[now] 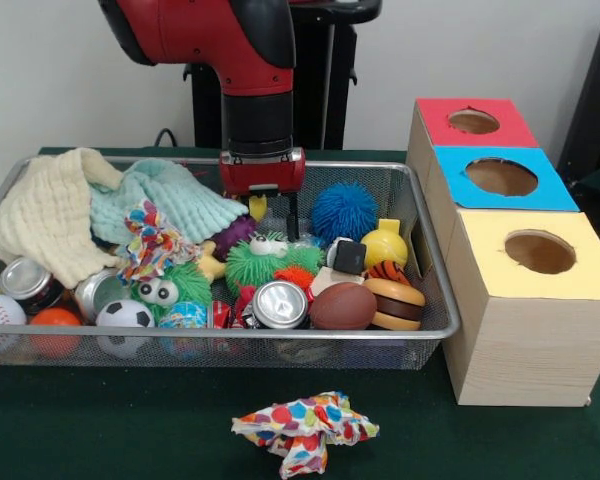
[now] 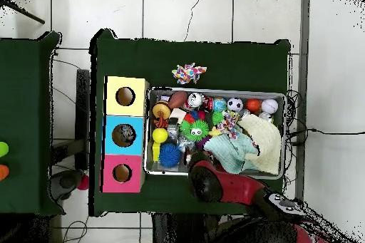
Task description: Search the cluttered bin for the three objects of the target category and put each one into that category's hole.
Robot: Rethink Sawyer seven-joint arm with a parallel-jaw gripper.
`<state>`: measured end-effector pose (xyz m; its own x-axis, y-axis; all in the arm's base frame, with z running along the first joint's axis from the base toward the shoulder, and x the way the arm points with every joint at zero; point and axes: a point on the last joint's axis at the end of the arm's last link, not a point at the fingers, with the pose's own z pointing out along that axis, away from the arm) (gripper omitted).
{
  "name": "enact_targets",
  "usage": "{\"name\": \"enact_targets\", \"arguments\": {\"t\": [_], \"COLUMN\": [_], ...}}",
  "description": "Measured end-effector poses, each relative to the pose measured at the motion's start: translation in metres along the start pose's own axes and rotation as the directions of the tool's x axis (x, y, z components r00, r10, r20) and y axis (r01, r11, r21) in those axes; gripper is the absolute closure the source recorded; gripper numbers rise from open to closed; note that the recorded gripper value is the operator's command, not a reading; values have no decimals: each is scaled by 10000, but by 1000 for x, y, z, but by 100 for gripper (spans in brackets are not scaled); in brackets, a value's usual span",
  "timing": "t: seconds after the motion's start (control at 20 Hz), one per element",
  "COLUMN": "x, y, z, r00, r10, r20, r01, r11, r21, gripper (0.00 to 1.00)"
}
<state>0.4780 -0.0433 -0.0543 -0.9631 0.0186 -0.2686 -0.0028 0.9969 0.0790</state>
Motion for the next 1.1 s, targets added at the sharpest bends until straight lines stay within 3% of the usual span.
{"name": "enact_targets", "arguments": {"t": [0.25,0.4,0.55,0.65,0.85,1.1], "x": [4,4,4,5,6,4], "y": [5,11,16,24,37,51], "z": [0,0,-2,-4,-8,-11], "r00": [9982,9934,9894,9835,9775,9759], "r10": [599,1150,1440,1746,1936,1964], "r20": [-6,-54,-196,-470,-831,-948], "r01": [-599,-1148,-1453,-1805,-2081,-2149], "r11": [9961,9858,9774,9646,9490,9399], "r21": [-642,-1229,-1534,-1921,-2369,-2654], "gripper": [0,0,0,0,0,0]}}
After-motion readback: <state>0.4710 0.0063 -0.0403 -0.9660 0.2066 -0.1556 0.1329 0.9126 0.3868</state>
